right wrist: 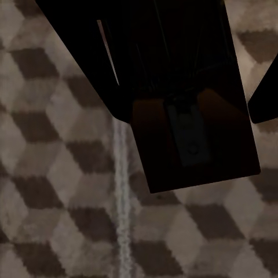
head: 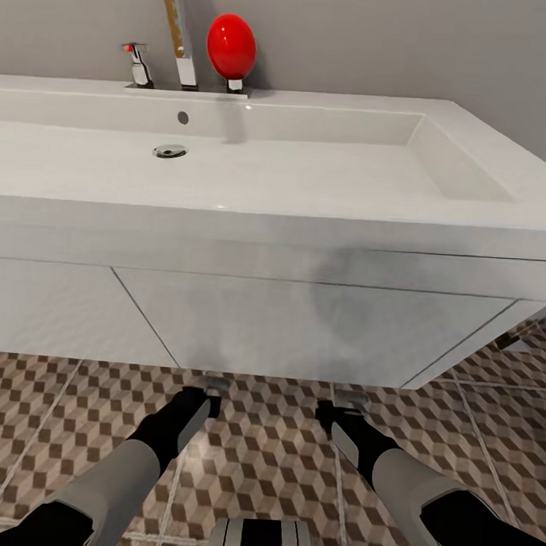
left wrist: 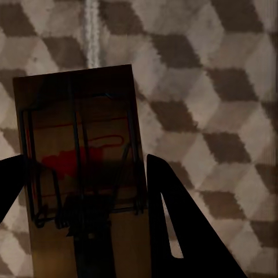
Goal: Take the four mousetraps from the cabinet in the bathroom and place them on the bathroom floor. Make sure all four end up on the same floor surface, and ensure that at least two of them are either under or directly next to the same bathroom sink.
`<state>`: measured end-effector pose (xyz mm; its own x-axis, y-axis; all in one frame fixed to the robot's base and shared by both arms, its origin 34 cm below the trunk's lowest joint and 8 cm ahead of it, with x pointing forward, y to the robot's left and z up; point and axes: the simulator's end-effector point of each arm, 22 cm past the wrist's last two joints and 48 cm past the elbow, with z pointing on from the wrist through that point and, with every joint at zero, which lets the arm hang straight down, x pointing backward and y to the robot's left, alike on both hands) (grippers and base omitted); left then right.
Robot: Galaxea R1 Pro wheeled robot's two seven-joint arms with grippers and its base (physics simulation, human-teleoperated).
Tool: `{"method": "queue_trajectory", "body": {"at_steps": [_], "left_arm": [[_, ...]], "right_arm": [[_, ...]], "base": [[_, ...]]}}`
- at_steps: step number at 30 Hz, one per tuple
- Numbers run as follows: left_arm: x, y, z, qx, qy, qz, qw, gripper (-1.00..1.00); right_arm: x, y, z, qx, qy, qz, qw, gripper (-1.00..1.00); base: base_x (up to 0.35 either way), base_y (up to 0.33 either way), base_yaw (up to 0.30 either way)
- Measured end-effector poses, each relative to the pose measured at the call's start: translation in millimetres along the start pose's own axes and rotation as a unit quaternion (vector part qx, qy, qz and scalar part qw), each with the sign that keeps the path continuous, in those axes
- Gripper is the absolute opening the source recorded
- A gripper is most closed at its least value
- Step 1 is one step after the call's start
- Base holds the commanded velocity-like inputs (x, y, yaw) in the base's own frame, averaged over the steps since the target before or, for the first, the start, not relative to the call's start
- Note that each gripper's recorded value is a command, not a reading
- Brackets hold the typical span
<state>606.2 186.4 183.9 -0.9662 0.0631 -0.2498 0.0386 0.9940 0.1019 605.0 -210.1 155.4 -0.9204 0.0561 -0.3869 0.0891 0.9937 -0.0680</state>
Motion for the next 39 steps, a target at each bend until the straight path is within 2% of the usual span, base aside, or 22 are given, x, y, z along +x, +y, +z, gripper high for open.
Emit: {"method": "queue_trajectory", "body": {"at_steps": [17,22,26,33,39], "left_arm": [[-15.6,1.2,-3.4,0.001,-0.022,-0.008,0.9997,-1.00],[-20.6,-5.4,-6.3,0.006,-0.028,-0.008,0.9995,-1.00],[-41.0,-8.9,-15.4,0.010,-0.051,-0.012,0.9986,-1.00],[-47.2,-10.2,-18.3,0.011,-0.059,-0.013,0.9981,-1.00],[-46.6,-9.3,-17.4,0.011,-0.060,-0.015,0.9980,-1.00]], "right_arm": [[-39.9,11.5,-6.7,-0.014,-0.040,0.007,0.9991,-1.00],[-45.2,15.1,-8.1,-0.018,-0.046,0.008,0.9988,-1.00],[-54.2,21.2,-11.0,-0.024,-0.052,0.009,0.9983,-1.00],[-75.5,26.0,-15.3,-0.027,-0.057,0.008,0.9980,-1.00],[-77.0,25.7,-15.5,-0.026,-0.058,0.007,0.9980,-1.00]], "base": [[0.000,0.000,0.000],[0.000,0.000,0.000],[0.000,0.000,0.000],[0.000,0.000,0.000],[0.000,0.000,0.000]]}}
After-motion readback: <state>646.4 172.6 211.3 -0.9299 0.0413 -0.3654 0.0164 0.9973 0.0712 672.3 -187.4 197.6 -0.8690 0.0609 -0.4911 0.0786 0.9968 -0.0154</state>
